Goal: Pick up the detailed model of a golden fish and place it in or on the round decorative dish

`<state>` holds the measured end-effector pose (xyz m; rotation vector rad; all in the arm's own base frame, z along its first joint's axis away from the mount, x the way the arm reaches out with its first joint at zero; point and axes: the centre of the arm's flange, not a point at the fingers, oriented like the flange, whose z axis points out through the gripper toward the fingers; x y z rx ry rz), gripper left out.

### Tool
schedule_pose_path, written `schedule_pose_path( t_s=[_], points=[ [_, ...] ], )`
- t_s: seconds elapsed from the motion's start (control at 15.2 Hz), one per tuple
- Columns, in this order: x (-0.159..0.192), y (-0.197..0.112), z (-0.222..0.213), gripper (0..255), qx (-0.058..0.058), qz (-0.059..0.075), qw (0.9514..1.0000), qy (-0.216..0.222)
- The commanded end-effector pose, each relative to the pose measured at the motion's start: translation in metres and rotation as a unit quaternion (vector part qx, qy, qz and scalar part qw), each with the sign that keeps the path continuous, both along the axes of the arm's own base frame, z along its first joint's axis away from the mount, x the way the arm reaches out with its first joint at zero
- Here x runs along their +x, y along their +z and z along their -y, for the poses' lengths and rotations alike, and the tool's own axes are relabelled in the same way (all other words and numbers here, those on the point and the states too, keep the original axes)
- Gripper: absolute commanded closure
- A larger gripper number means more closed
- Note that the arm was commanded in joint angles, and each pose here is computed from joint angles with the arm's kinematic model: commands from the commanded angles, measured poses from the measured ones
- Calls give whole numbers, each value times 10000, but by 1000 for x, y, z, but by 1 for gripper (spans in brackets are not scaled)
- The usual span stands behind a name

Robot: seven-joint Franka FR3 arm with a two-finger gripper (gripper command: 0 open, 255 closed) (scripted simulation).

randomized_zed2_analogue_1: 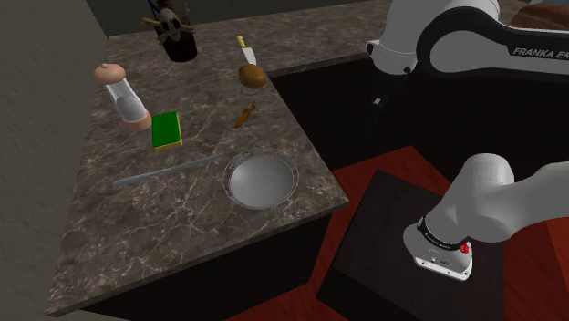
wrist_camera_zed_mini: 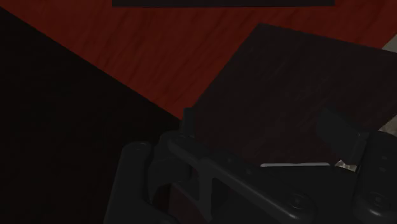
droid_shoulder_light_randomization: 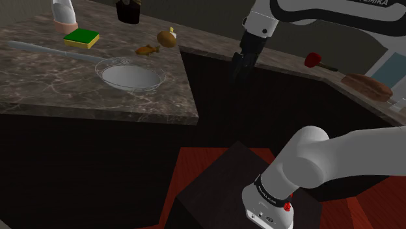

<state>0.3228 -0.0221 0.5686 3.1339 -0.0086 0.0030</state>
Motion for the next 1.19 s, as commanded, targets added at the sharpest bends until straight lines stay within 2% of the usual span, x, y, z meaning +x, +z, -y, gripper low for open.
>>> schedule_pose_path(
  t_s=[0.0, 0.13, 0.26, 0.4, 0.53, 0.66, 0.79, 0.92, 1.12],
  points=[
    [0, 0, 0, 0, 0, 0, 10000, 0],
    [12, -2, -21, 0, 42, 39, 9987, -503],
    [27, -3, -42, 0, 84, 79, 9949, -1005],
    [43, -4, -60, 0, 125, 118, 9885, -1504],
    [61, -4, -77, 0, 166, 157, 9795, -1999],
    [81, -5, -92, 0, 207, 195, 9681, -2489],
    [102, -5, -105, 0, 247, 233, 9542, -2973],
    [124, -5, -116, 0, 287, 270, 9378, -3449],
    [159, -4, -128, 0, 345, 325, 9087, -4147]
  ],
)
